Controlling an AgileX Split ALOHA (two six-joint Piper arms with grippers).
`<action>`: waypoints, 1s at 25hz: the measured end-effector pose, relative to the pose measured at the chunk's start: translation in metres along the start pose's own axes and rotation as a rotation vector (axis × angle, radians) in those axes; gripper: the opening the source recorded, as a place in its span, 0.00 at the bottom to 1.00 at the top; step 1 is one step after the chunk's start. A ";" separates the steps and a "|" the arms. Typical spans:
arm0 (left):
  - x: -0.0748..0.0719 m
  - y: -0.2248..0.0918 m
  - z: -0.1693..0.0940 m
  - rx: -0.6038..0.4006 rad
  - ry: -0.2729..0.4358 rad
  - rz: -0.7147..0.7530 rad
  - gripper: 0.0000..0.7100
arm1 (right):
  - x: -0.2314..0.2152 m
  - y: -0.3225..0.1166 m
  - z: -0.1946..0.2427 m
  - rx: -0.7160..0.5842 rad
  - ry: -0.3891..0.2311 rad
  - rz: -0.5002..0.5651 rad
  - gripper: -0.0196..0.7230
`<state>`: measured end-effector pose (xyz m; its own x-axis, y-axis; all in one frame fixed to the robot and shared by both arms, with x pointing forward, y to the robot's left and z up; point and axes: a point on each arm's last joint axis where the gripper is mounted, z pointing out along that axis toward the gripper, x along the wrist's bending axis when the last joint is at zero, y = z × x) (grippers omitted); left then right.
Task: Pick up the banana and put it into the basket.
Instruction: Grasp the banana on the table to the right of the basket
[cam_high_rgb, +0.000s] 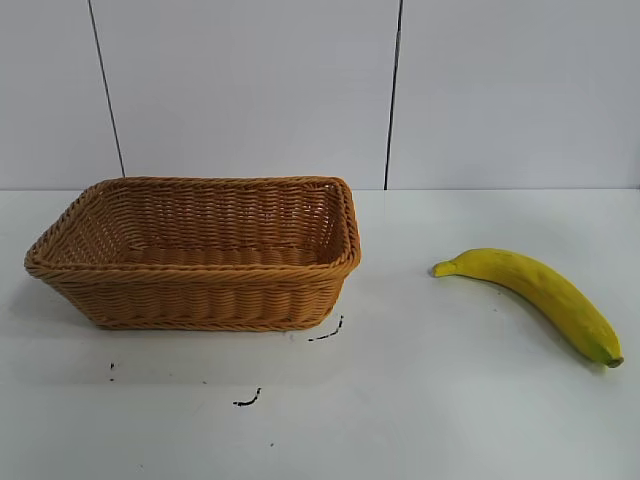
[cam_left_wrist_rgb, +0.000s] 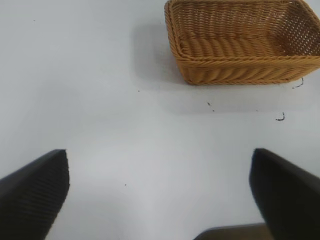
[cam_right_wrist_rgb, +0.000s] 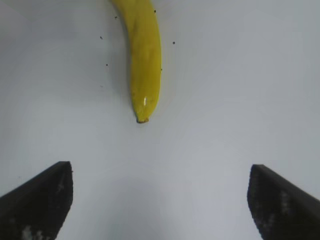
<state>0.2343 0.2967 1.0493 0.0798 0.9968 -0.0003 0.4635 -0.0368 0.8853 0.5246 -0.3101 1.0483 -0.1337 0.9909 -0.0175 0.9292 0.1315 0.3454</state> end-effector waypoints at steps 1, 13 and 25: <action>0.000 0.000 0.000 0.000 0.000 0.000 0.98 | 0.000 0.008 0.006 0.003 0.003 -0.025 0.94; 0.000 0.000 0.000 0.000 0.000 0.000 0.98 | 0.031 0.050 0.053 -0.073 0.015 -0.317 0.94; 0.000 0.000 0.000 0.000 0.000 0.000 0.98 | 0.028 0.049 0.148 0.041 0.012 -0.277 0.94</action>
<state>0.2343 0.2967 1.0493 0.0798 0.9968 -0.0003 0.4635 -0.0368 0.8853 0.6169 -0.2715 0.9260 -0.3884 0.9166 -0.0947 0.8697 0.3986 0.2911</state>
